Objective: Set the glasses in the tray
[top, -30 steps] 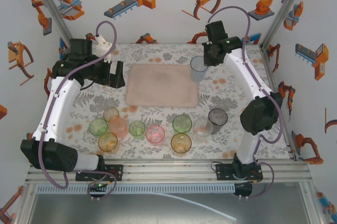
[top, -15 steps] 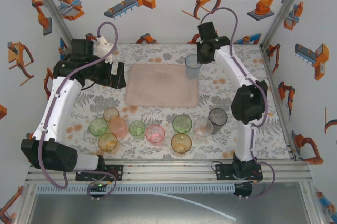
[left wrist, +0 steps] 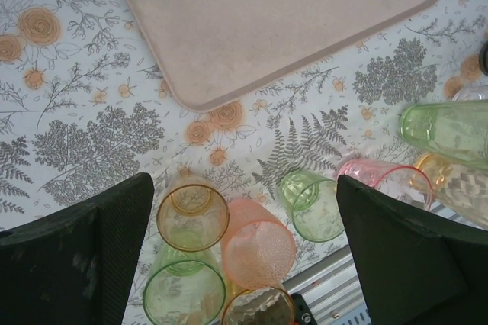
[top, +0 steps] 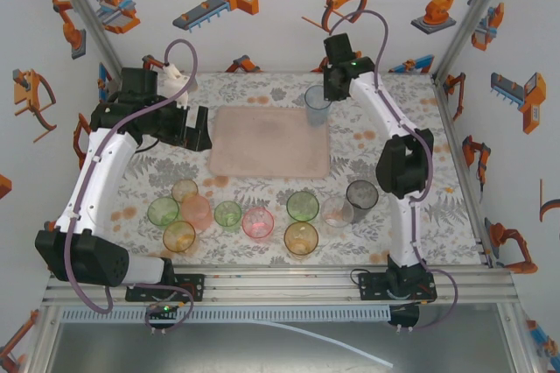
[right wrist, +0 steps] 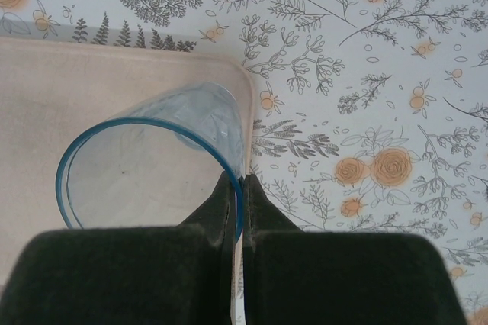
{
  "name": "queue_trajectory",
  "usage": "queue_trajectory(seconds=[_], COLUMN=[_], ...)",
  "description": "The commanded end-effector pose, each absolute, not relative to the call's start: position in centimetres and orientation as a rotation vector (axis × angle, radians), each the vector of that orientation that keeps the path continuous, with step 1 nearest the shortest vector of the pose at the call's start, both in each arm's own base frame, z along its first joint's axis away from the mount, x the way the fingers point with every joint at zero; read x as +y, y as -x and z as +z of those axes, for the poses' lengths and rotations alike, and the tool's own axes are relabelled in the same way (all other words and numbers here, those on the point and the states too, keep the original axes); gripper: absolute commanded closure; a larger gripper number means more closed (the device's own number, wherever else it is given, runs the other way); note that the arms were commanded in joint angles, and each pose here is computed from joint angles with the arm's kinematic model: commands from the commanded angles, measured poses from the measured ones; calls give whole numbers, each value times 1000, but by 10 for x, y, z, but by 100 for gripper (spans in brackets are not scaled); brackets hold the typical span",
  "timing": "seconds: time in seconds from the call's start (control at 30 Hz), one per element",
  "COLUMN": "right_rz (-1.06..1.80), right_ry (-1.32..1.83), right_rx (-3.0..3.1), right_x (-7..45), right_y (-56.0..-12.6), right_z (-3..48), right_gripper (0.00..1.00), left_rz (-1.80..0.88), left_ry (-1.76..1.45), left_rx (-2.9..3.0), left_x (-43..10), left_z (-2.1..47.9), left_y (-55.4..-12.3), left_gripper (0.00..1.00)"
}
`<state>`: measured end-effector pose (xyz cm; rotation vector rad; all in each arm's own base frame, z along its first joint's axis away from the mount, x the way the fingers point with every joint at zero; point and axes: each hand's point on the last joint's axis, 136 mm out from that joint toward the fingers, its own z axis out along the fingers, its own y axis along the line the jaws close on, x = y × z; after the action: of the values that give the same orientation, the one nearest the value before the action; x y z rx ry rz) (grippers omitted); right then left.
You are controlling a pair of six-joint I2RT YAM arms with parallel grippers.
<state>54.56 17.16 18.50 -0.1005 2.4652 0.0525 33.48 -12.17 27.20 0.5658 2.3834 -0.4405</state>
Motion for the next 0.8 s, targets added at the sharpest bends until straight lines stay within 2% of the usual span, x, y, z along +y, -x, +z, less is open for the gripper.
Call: queue_trajectory(seconds=[0.0, 0.77], right_rz=[44, 58], right_ry=[75, 26], right_rx=[2417, 2454], right_x=[175, 169], right_y=[-556, -563], right_z=[196, 181], right_gripper=[100, 100], left_rz=[-482, -499], left_ry=[-565, -566], left_rx=[2371, 2366], left_x=[-126, -128], left_z=[280, 281], left_y=[-323, -322], left_gripper=[3, 3])
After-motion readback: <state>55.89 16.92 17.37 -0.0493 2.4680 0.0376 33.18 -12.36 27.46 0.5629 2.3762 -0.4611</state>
